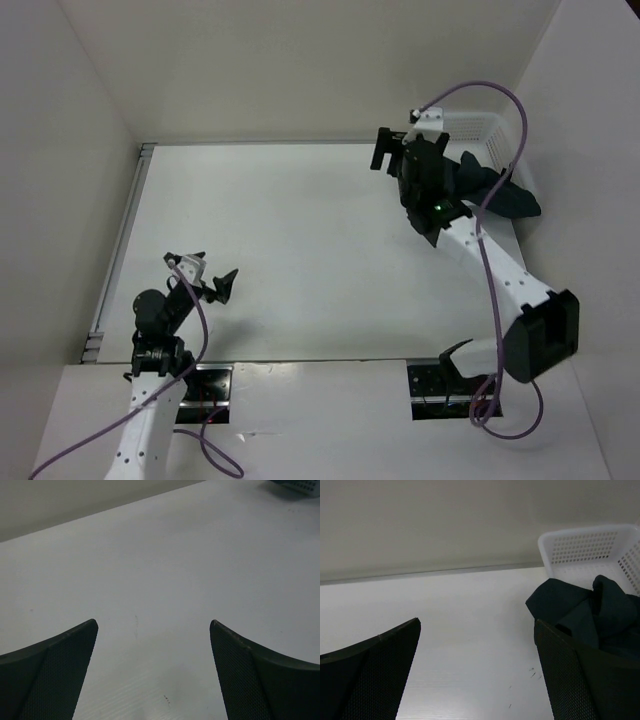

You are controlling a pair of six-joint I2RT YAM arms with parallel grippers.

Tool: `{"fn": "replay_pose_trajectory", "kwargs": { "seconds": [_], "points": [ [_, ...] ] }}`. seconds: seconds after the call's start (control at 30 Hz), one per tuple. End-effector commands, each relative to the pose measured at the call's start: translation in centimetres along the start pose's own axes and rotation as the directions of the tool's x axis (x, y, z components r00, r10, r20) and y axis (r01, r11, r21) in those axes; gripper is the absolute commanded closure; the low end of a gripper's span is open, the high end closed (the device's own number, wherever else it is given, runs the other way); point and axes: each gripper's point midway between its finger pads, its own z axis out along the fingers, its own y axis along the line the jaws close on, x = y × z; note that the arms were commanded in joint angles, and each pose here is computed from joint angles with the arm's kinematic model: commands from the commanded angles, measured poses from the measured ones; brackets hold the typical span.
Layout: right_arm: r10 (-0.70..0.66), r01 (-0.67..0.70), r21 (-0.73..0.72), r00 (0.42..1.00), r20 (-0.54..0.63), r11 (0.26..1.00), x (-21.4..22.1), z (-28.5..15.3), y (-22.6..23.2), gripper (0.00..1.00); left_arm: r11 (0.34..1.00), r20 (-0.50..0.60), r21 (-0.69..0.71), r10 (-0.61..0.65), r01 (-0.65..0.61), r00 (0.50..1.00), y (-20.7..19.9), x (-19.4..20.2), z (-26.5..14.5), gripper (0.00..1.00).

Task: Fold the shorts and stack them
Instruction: Grab the shorts from the pile

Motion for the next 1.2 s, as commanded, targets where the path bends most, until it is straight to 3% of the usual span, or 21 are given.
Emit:
{"fn": "replay_pose_trajectory", "kwargs": {
  "seconds": [0.0, 0.07, 0.1, 0.13, 0.2, 0.23, 0.3, 0.33, 0.4, 0.43, 0.47, 0.5, 0.57, 0.67, 0.83, 0.93, 1.1, 1.17],
  "points": [
    [-0.063, 0.07, 0.125, 0.996, -0.064, 0.99, 0.5, 2.4, -1.6, 0.01, 0.985, 0.066, -0.168, 0.05, -0.038, 0.997, 3.7, -4.8, 0.7, 0.01],
    [-0.011, 0.01, 0.126, 1.0, 0.009, 0.992, -2.3, 3.5, -2.4, 0.01, 0.971, -0.037, -0.237, -0.007, -0.001, 0.999, 6.0, -4.0, 1.8, 0.01],
    [-0.021, 0.022, 0.112, 1.0, -0.004, 0.993, -2.0, 4.4, -2.7, 0.01, 0.964, -0.027, -0.267, -0.001, -0.006, 1.0, 7.5, -7.3, 2.5, 0.01],
    [0.001, -0.006, 0.105, 0.999, 0.042, 0.994, -4.7, 5.4, -3.9, 0.01, 0.96, -0.144, -0.278, -0.073, 0.03, 0.987, 8.9, -5.2, 4.2, 0.01],
    [-0.102, 0.11, 0.148, 0.993, -0.061, 0.983, -2.9, 7.7, -5.5, 0.01, 0.955, -0.277, -0.284, -0.166, 0.085, 0.946, 12.0, -6.3, 7.4, 0.01],
    [-0.141, 0.145, 0.179, 0.989, -0.037, 0.973, -4.7, 8.2, -5.9, 0.01, 0.959, -0.319, -0.259, -0.195, 0.113, 0.927, 12.2, -6.5, 8.6, 0.01],
    [-0.205, 0.203, 0.273, 0.979, -0.022, 0.94, -4.3, 9.7, -7.3, 0.01, 0.962, -0.428, -0.183, -0.264, 0.203, 0.864, 11.1, -4.9, 10.3, 0.01],
    [-0.26, 0.256, 0.338, 0.965, -0.034, 0.906, -3.6, 9.4, -8.2, 0.01, 0.967, -0.418, -0.157, -0.25, 0.202, 0.873, 10.9, -6.1, 11.3, 0.01],
    [-0.181, 0.137, 0.395, 0.981, 0.075, 0.908, -4.5, 9.7, -8.6, 0.01, 0.966, -0.458, -0.144, -0.258, 0.215, 0.851, 10.4, -5.1, 12.4, 0.01],
    [-0.078, 0.022, 0.359, 0.987, 0.143, 0.933, -5.5, 10.7, -9.8, 0.01, 0.965, -0.482, -0.135, -0.264, 0.227, 0.835, 10.1, -5.4, 12.8, 0.01],
    [-0.037, 0.013, 0.315, 0.997, 0.071, 0.949, -3.9, 11.7, -10.4, 0.01, 0.961, -0.507, -0.139, -0.277, 0.239, 0.816, 10.2, -5.1, 13.0, 0.01],
    [0.029, -0.055, 0.284, 0.995, 0.096, 0.957, -6.1, 12.6, -11.0, 0.01, 0.952, -0.551, -0.129, -0.301, 0.278, 0.778, 9.9, -3.5, 13.5, 0.01],
    [0.079, -0.07, 0.269, 0.997, -0.02, 0.961, -2.3, 15.6, -13.6, 0.01, 0.942, -0.606, -0.113, -0.317, 0.315, 0.73, 8.9, -2.8, 13.9, 0.01],
    [0.049, -0.031, 0.409, 0.998, -0.032, 0.912, 0.1, 17.2, -16.6, 0.01, 0.945, -0.656, -0.09, -0.295, 0.316, 0.695, 7.0, -2.3, 14.4, 0.01],
    [0.058, 0.018, 0.492, 0.988, -0.14, 0.871, 5.8, 19.2, -19.5, 0.01, 0.946, -0.655, -0.175, -0.318, 0.272, 0.685, 10.1, -2.6, 14.9, 0.01],
    [0.15, -0.019, 0.529, 0.967, -0.206, 0.848, 8.5, 19.9, -21.6, 0.01, 0.923, -0.667, -0.176, -0.368, 0.344, 0.648, 11.0, -1.2, 14.9, 0.01],
    [0.279, -0.035, 0.608, 0.908, -0.312, 0.793, 14.5, 20.3, -25.8, 0.01, 0.918, -0.688, -0.121, -0.352, 0.377, 0.635, 9.2, 0.3, 16.1, 0.01],
    [0.291, -0.044, 0.62, 0.908, -0.302, 0.783, 14.4, 20.1, -26.5, 0.01, 0.92, -0.706, -0.085, -0.326, 0.382, 0.629, 7.5, 0.6, 16.7, 0.01]
  ]
}}
